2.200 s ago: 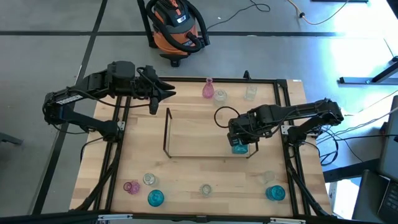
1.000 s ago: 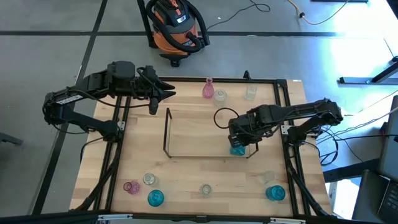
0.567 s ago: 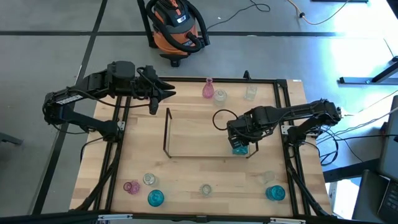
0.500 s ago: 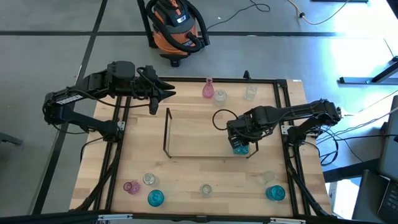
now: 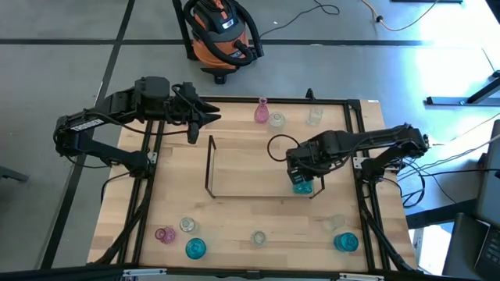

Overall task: Sort vases onto shelf
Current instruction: Put the blue vase on the shelf, then put the transparent vase on the shelf

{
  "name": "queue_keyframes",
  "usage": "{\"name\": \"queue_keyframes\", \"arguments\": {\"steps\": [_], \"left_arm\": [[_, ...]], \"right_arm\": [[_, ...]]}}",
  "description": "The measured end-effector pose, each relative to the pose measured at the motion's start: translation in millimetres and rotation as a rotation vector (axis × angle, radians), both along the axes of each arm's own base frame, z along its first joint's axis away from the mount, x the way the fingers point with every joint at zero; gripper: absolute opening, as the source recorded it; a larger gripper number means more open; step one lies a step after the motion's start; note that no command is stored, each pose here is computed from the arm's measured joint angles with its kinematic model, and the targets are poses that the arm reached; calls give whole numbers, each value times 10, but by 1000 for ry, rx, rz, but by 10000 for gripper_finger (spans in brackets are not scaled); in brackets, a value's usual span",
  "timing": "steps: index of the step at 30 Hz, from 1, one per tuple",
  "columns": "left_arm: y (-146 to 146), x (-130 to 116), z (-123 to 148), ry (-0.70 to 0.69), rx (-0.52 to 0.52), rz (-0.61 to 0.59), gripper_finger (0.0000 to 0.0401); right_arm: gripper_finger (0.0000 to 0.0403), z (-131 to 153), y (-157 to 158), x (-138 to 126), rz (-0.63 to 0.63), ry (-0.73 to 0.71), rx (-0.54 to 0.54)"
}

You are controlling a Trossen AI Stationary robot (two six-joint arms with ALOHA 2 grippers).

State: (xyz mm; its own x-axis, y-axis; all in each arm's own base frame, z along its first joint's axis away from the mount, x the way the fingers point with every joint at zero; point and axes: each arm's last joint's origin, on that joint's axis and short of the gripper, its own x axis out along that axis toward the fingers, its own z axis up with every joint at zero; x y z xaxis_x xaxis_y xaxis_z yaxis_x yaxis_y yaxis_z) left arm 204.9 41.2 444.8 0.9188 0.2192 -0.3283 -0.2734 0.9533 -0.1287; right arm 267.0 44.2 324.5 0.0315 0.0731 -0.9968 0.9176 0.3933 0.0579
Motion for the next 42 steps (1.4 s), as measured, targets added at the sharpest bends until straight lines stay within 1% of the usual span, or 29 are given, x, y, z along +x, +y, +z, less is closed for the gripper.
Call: {"name": "queue_keyframes", "arguments": {"steps": [4, 7, 9, 12, 17, 20, 22, 23, 25, 26, 28, 30, 37, 40, 42], "left_arm": [[0, 0, 0, 0, 0, 0, 105], [0, 0, 0, 0, 0, 0, 105], [0, 0, 0, 0, 0, 0, 105], [0, 0, -1, 1, 0, 0, 105], [-2, 0, -2, 2, 0, -9, 105], [-9, 1, -2, 2, -4, -30, 105], [-11, 2, -3, 6, 14, -42, 105], [-11, 2, -3, 9, 26, -46, 105], [-11, 2, -2, 11, 39, -51, 105], [-11, 1, -2, 12, 40, -51, 105], [-7, 14, -8, 15, 40, -51, 105], [-6, 26, -18, 20, 37, -53, 105], [-21, 27, -18, 13, 7, -95, 105], [-21, 27, -18, 11, -6, -90, 105], [-21, 26, -18, 11, -6, -90, 105]], "right_arm": [[105, 182, -4, -39, 1, -11, 0], [105, 325, 117, -65, 36, -58, 37], [105, 410, 280, -114, 58, -84, 62], [105, 447, 596, -233, 90, -70, 108], [105, 454, 1162, -572, 43, -10, 138], [105, 452, 1470, -846, -45, 19, 129], [106, 428, 1641, -1042, -117, 39, 115], [107, 402, 1699, -1120, -113, 66, 116], [110, 324, 1801, -1228, -85, 168, 164], [113, 267, 1825, -1250, -85, 194, 164], [122, 159, 1851, -1227, -91, 189, 160], [138, 67, 1827, -1222, -100, 178, 121], [194, -139, 1558, -1099, -186, 129, 18], [204, -216, 1448, -1085, -216, 130, -8], [204, -279, 1410, -1082, -223, 114, 9]]}}
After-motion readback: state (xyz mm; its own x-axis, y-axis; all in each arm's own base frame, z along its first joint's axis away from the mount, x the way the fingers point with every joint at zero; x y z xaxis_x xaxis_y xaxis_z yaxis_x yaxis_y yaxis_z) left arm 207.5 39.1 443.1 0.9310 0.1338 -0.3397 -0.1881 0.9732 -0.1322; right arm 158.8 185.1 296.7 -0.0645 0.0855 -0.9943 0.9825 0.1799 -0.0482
